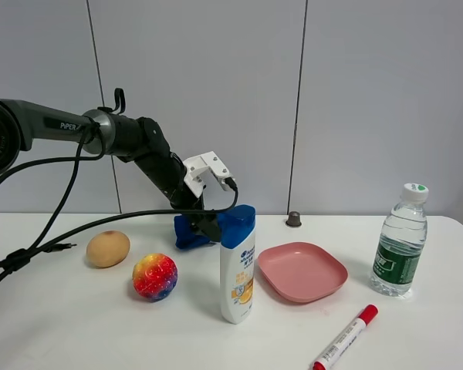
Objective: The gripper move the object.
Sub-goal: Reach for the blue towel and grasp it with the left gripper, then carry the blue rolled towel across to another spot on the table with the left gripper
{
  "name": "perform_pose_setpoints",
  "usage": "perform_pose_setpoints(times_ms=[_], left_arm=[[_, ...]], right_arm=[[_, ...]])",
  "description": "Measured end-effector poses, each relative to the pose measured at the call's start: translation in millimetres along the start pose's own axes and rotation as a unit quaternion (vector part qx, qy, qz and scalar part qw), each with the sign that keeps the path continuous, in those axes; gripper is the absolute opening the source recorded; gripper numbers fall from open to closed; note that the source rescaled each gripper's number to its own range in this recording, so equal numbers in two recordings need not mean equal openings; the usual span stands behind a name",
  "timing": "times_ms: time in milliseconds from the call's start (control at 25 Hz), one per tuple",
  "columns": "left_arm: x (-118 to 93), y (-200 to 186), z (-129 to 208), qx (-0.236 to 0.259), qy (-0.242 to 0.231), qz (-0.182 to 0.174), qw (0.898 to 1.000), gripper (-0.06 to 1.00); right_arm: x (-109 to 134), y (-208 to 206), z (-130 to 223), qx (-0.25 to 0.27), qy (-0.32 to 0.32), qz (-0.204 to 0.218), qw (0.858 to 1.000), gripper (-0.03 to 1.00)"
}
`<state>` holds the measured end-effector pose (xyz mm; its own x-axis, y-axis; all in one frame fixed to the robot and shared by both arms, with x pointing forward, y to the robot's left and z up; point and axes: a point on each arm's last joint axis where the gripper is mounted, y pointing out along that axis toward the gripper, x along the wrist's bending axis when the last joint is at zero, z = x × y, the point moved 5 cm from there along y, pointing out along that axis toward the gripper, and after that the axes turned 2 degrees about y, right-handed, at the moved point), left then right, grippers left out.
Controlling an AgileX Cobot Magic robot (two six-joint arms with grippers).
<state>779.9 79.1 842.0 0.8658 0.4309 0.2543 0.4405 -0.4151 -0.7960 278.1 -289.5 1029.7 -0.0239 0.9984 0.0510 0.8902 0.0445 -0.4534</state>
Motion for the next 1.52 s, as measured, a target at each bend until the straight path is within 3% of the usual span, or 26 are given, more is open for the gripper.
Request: perform_pose_setpoints(times_ms=[160,400,640,720,920,960,1280,1520], left_arm=[[-1,1,0,-0.003,-0.005,0.003,1.000,0.98],[-7,5,1,0.002,-0.004,0.016,1.000,0.72],[-11,7,-1,0.003,-0.002,0.021,1.000,0.68],[-12,7,0,0.005,-0.002,0.025,1.000,0.61],[-14,6,0,0.007,-0.001,0.030,1.000,0.06],[-13,6,0,0.007,-0.001,0.030,1.000,0.00],[-5,-18,-15,0.001,0.008,0.016,1.000,0.00],[23,-118,-70,-0.041,-0.021,-0.052,0.998,0.00]], right_arm=[[0,0,0,0.000,0.000,0.000,1.000,1.00],[0,0,0,0.000,0.000,0.000,1.000,1.00],[0,0,0,0.000,0.000,0.000,1.000,1.00],[0,0,0,0.000,0.000,0.000,1.000,1.00],[0,0,0,0.000,0.000,0.000,1.000,1.00],[0,0,0,0.000,0.000,0.000,1.000,1.00],[0,0,0,0.000,0.000,0.000,1.000,1.00],[0,0,0,0.000,0.000,0.000,1.000,1.00]])
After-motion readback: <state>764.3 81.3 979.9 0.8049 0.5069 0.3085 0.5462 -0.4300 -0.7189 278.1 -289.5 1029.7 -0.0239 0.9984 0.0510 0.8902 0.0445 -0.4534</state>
